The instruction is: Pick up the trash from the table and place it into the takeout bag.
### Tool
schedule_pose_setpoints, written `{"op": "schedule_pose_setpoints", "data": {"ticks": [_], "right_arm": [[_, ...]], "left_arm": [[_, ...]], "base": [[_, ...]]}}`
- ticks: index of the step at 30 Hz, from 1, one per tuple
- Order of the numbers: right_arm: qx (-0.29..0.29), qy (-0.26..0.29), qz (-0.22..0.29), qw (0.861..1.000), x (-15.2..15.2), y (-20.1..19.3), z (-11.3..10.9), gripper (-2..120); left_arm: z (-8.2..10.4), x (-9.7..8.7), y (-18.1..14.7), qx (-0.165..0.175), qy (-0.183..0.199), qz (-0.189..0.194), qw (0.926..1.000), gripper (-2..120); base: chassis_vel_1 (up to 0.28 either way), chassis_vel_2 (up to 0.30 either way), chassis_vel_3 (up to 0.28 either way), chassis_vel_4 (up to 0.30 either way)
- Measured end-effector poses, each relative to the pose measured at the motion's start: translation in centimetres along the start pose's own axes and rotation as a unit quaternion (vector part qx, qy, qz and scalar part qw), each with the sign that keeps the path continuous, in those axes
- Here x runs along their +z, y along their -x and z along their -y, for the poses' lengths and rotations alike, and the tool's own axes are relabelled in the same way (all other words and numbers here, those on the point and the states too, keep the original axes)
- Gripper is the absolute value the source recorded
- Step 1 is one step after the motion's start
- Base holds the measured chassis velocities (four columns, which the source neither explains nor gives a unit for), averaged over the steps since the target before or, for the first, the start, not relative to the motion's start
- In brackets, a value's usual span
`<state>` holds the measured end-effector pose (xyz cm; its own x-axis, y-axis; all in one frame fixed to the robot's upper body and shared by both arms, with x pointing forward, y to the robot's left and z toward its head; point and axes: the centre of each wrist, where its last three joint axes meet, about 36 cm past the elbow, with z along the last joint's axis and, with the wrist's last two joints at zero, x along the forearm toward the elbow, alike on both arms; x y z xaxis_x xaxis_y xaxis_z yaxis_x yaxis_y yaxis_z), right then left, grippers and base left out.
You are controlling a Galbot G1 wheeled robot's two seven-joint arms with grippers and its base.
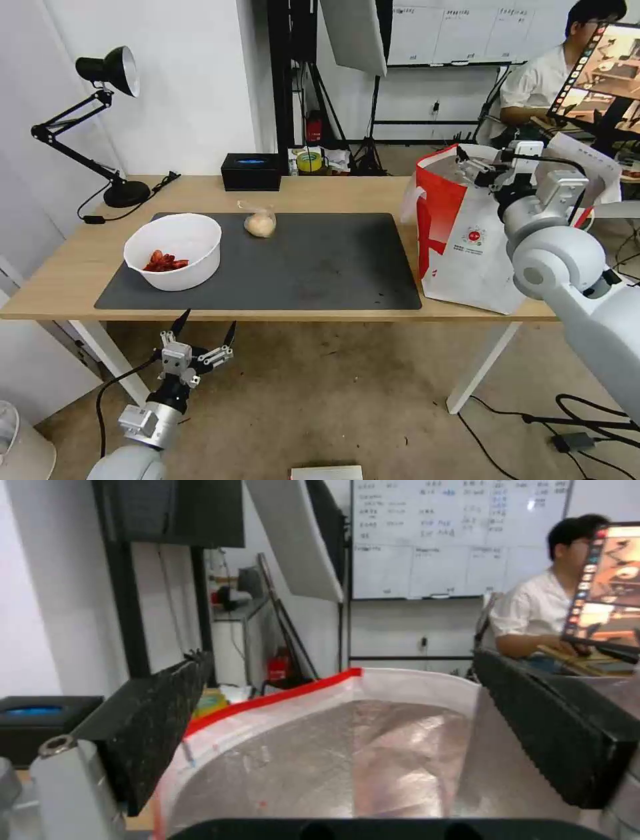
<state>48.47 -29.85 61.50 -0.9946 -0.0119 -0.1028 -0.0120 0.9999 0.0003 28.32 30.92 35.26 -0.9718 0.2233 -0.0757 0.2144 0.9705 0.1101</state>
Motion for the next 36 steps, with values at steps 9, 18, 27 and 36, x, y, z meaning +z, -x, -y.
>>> {"op": "schedule_pose_setpoints", "data": {"ticks": [9,18,27,36], "right_arm": [[-0.120,0.054,0.031,0.991,-0.4,-2.7,-2.7,100],[-0.206,0.062,0.022,0.976,3.0,-9.1,-3.9,100],[-0.202,0.047,-0.036,0.978,8.2,-13.9,-4.0,100],[-0.161,0.039,-0.068,0.984,13.8,-18.3,-4.6,100]], "left_arm": [[-0.3,-0.1,0.0,-0.004,0.002,0.001,1.0000,100],[-0.7,-0.2,-0.2,-0.010,0.004,0.002,0.9999,100],[-0.5,-0.2,-1.1,-0.016,0.003,-0.004,0.9999,100],[-0.7,0.1,-1.5,-0.019,0.005,-0.009,0.9998,100]], "base": [[0.000,0.000,0.000,0.000],[0.000,0.000,0.000,0.000],[0.000,0.000,0.000,0.000],[0.000,0.000,0.000,0.000]]}}
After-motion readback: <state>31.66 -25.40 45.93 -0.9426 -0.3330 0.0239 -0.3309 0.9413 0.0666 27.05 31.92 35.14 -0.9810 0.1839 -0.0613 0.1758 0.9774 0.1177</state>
